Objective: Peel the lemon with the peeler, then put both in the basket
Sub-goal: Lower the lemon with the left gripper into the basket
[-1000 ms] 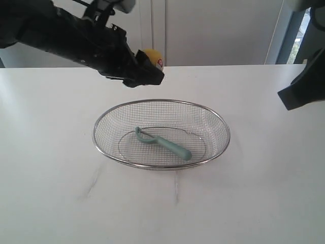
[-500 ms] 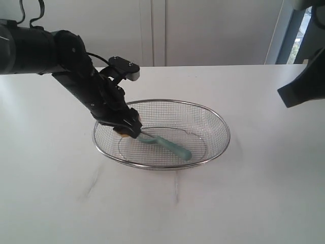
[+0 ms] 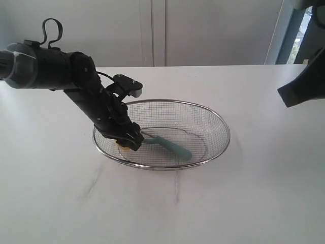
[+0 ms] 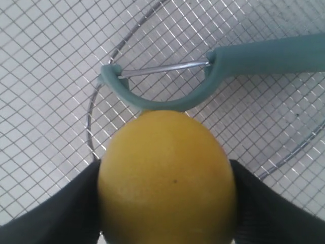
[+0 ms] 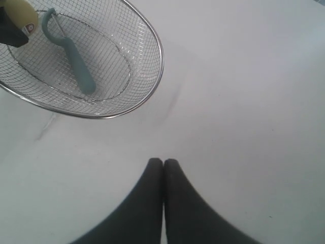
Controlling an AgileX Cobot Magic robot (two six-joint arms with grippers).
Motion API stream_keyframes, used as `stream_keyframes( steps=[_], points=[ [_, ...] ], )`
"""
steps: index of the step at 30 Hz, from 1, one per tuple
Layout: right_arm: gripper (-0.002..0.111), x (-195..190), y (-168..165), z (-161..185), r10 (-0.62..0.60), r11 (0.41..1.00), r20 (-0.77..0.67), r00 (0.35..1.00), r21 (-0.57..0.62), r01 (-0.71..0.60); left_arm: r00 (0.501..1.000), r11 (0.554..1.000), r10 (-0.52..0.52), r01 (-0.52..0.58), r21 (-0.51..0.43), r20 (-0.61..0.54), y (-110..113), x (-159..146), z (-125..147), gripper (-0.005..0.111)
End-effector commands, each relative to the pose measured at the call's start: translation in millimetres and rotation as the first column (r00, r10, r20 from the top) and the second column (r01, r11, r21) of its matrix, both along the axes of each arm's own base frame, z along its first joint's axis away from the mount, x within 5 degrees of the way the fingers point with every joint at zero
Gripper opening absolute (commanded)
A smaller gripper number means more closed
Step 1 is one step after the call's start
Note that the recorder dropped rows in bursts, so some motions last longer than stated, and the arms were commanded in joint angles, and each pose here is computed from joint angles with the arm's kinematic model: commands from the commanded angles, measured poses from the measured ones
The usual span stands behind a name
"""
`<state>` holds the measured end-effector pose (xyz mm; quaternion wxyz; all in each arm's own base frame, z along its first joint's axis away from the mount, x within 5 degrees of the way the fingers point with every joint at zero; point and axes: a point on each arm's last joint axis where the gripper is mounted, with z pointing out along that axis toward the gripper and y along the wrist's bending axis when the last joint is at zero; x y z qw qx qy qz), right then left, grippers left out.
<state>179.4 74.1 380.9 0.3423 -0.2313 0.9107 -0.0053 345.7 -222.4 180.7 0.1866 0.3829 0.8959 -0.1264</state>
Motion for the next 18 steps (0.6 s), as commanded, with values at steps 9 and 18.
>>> stream_keyframes(
  steps=[9,18],
  points=[
    [0.000,0.2,-2.1,0.3,-0.012,1.000,0.014,1.000,0.002,0.012,1.000,1.000,0.014,-0.014,-0.015,0.007,-3.0,1.7,-0.6,0.020],
    [0.000,0.2,-2.1,0.3,-0.016,1.000,0.013,1.000,0.005,0.016,1.000,1.000,0.015,-0.015,-0.017,0.003,-3.2,1.4,-0.6,0.082]
  ],
)
